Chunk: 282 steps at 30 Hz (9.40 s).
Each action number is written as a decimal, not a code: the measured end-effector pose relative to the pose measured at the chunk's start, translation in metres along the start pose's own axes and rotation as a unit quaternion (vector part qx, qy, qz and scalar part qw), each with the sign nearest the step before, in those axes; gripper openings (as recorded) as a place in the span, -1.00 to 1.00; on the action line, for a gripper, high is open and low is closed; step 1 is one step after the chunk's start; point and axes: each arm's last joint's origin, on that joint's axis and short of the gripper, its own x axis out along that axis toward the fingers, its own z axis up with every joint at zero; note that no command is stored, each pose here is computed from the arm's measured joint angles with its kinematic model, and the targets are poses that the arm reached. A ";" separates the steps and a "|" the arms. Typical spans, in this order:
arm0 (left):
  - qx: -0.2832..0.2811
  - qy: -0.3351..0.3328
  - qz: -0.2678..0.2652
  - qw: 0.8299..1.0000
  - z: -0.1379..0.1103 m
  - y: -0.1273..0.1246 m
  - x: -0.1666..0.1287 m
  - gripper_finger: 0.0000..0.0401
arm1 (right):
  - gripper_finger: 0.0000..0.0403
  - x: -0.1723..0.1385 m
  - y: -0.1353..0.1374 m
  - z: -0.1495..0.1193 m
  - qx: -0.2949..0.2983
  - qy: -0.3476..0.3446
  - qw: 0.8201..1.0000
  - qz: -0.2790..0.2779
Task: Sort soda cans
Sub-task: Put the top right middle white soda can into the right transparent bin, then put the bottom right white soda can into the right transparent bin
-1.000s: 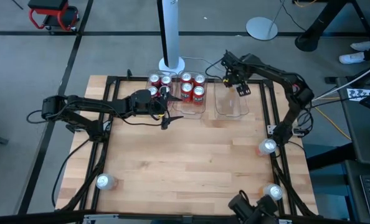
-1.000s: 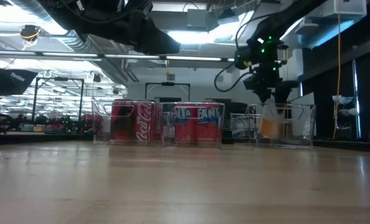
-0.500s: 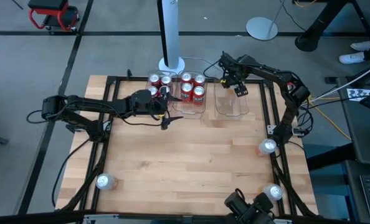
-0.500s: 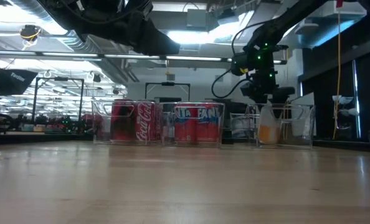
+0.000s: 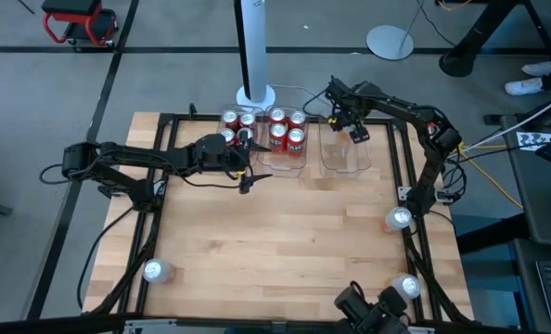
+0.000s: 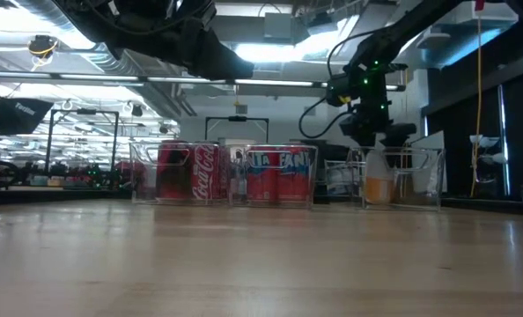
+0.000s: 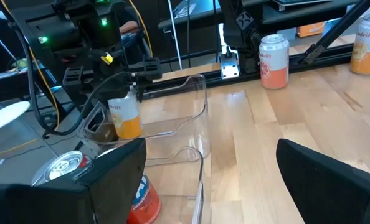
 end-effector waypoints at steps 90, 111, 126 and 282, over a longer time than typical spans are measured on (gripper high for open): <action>0.017 -0.015 0.005 1.000 0.003 0.001 0.000 0.73 | 0.76 -0.218 0.426 0.063 0.024 -0.063 0.978 0.199; 0.018 -0.017 0.005 1.000 0.003 0.001 0.000 0.73 | 0.75 -0.201 0.483 0.035 0.075 0.037 0.978 0.192; 0.018 -0.017 0.005 1.000 0.003 0.001 0.000 0.73 | 0.75 -0.162 0.496 0.038 0.048 0.053 0.978 0.197; 0.015 -0.013 0.004 1.000 0.002 0.001 0.000 0.73 | 0.91 -0.007 0.077 0.032 -0.056 0.096 0.992 -0.055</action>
